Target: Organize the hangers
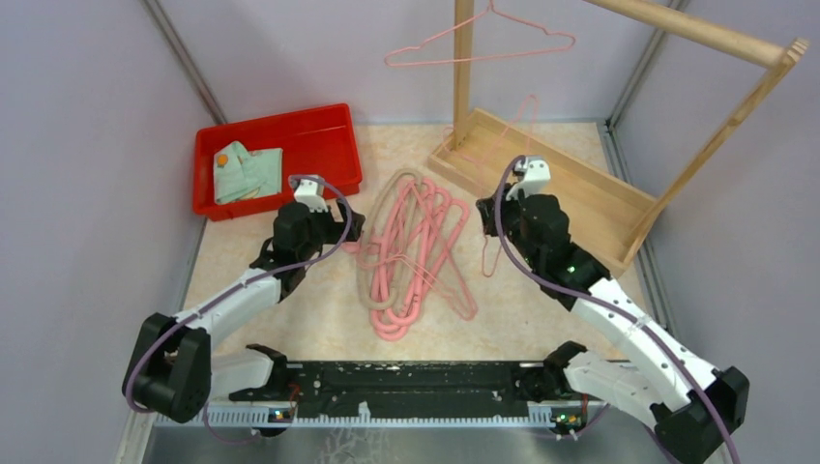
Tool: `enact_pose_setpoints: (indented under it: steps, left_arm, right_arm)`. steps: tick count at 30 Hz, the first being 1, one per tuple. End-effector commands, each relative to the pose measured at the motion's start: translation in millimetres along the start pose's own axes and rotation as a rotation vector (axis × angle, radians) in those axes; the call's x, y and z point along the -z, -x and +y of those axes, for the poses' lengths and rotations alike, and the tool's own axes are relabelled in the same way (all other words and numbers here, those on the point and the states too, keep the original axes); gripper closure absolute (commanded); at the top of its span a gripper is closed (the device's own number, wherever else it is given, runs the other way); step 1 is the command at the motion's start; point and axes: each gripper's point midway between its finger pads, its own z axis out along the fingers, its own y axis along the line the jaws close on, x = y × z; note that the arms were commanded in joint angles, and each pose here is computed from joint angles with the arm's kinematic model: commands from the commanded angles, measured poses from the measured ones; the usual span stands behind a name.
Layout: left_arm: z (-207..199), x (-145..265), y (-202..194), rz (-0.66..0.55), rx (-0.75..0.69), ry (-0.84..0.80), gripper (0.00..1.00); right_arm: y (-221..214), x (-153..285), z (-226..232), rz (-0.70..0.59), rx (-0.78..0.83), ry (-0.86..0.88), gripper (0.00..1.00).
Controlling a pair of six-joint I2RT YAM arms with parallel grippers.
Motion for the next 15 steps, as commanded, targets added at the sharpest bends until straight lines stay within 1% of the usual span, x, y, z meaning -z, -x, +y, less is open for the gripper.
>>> enact_pose_setpoints:
  steps: [1, 5, 11, 15]
  left_arm:
    - [-7.2, -1.8, 2.6, -0.002, 0.016, -0.033, 0.06]
    - [-7.4, -2.7, 2.3, 0.001, 0.011, -0.034, 0.06]
    - [-7.0, -2.4, 2.6, 0.002, 0.005, -0.032, 0.06]
    - [-8.5, -3.0, 5.5, -0.003, 0.004, -0.037, 0.06]
  right_arm:
    - [68.4, 21.3, -16.1, -0.250, -0.079, -0.098, 1.00]
    - [124.0, 29.7, -16.8, -0.408, -0.108, -0.122, 1.00]
    - [186.6, 14.3, -7.7, -0.530, -0.133, -0.094, 1.00]
    - [220.9, 5.0, -12.3, -0.597, -0.148, -0.087, 1.00]
